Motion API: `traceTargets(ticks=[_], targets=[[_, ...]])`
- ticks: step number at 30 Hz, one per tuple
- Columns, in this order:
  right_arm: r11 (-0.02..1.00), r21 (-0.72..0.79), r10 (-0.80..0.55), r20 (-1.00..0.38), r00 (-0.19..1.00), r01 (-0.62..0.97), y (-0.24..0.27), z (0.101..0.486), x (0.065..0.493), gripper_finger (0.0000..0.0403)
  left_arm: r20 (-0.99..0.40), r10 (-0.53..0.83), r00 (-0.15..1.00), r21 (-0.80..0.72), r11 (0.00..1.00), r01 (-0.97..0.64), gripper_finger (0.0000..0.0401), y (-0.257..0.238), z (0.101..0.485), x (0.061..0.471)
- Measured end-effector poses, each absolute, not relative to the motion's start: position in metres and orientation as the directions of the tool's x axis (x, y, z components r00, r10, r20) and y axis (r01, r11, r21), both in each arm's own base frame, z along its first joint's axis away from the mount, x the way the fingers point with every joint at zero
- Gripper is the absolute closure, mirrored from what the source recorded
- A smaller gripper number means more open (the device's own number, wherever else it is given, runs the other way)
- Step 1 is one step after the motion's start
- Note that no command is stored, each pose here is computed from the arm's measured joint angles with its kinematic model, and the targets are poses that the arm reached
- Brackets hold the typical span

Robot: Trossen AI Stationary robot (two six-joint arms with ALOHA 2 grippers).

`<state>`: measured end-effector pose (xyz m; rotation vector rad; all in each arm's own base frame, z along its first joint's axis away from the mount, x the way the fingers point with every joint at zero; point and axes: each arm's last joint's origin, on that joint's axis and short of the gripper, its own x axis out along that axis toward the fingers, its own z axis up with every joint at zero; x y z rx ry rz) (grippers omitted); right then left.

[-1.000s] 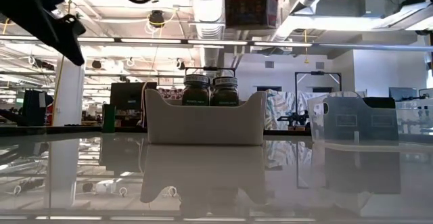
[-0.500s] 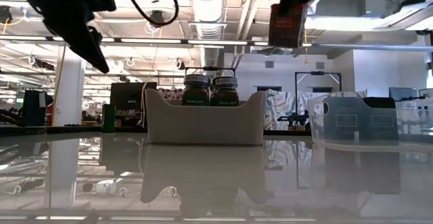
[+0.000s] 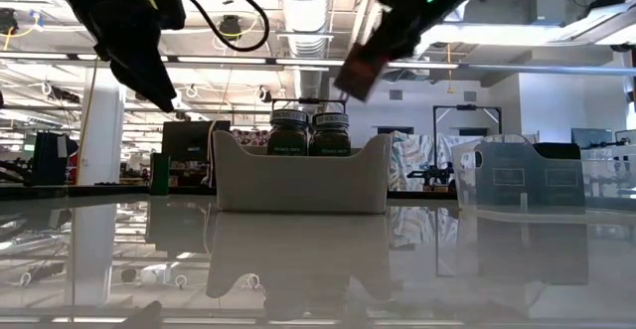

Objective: Sort spices by type
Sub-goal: Put the red spice can into the black bin

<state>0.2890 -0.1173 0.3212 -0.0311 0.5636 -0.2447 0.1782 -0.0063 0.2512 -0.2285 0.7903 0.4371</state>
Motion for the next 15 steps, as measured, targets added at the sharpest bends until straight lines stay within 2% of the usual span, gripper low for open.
traceTargets(ticks=[6, 15], targets=[[0.990, -0.131, -0.119, -0.602, 0.790, 0.049, -0.149, 0.317, 0.331, 0.0149, -0.727, 0.300, 0.618, -0.032, 0.884, -0.467, 0.0088, -0.005, 0.251, 0.178], [0.972, -0.179, -0.046, -0.780, 0.624, -0.153, -0.175, 0.302, 0.372, 0.0149, -0.733, 0.310, 0.605, -0.017, 0.881, -0.473, 0.0088, -0.004, 0.250, 0.177]])
